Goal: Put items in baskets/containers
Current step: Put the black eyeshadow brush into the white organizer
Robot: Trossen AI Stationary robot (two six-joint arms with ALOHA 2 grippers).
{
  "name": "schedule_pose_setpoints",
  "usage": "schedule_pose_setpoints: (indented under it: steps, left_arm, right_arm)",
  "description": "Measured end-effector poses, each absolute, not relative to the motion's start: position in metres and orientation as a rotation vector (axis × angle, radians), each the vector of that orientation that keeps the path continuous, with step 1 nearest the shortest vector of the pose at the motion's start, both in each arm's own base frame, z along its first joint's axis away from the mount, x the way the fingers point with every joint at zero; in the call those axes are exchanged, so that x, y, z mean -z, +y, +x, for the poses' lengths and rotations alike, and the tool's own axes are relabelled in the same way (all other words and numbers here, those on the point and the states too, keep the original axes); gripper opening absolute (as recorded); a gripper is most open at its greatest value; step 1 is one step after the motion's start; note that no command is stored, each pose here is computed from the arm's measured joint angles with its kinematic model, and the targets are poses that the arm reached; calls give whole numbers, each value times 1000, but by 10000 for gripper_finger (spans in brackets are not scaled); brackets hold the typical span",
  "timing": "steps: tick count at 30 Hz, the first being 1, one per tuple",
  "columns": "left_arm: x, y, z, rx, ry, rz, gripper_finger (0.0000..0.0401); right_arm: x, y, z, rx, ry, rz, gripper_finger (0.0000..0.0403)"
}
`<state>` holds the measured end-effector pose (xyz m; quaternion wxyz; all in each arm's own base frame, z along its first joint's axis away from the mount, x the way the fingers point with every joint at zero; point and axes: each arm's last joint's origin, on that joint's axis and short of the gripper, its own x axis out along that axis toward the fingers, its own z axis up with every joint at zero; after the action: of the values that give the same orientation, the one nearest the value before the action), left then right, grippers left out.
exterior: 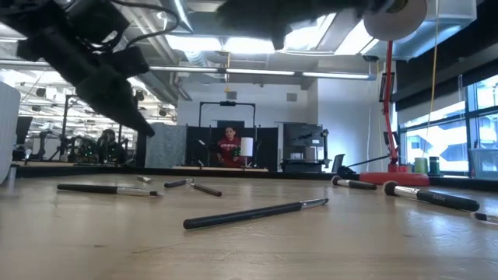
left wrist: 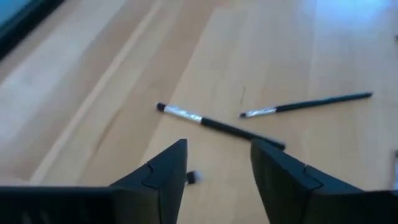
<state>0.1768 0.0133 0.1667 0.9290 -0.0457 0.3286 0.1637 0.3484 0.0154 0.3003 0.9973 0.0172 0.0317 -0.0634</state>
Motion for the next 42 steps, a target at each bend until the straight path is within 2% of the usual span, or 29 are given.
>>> schedule_pose_setpoints:
  steps: [5, 10, 17, 27, 32, 36, 42]
  left_arm:
    - [-178, 20, 194, -295, 814, -77, 172]
    - [-191, 28, 219, -258, 986, 50, 172]
    - [-182, 39, 242, -119, 1279, 269, 171]
    - [-140, 49, 263, 141, 1489, 441, 171]
    - [-132, 50, 265, 193, 1536, 511, 167]
    - [-132, 51, 264, 206, 1545, 522, 138]
    - [-132, 59, 262, 225, 1515, 441, 63]
  right_arm:
    - [-316, 12, 298, 131, 17, 39, 153]
    - [-302, 10, 267, 138, 114, 62, 153]
    - [-288, 8, 255, 144, 158, 77, 153]
    - [-268, 8, 250, 162, 384, 88, 153]
    - [-263, 8, 248, 180, 424, 154, 153]
    - [-261, 9, 248, 191, 427, 203, 153]
    - [-258, 16, 250, 188, 432, 285, 153]
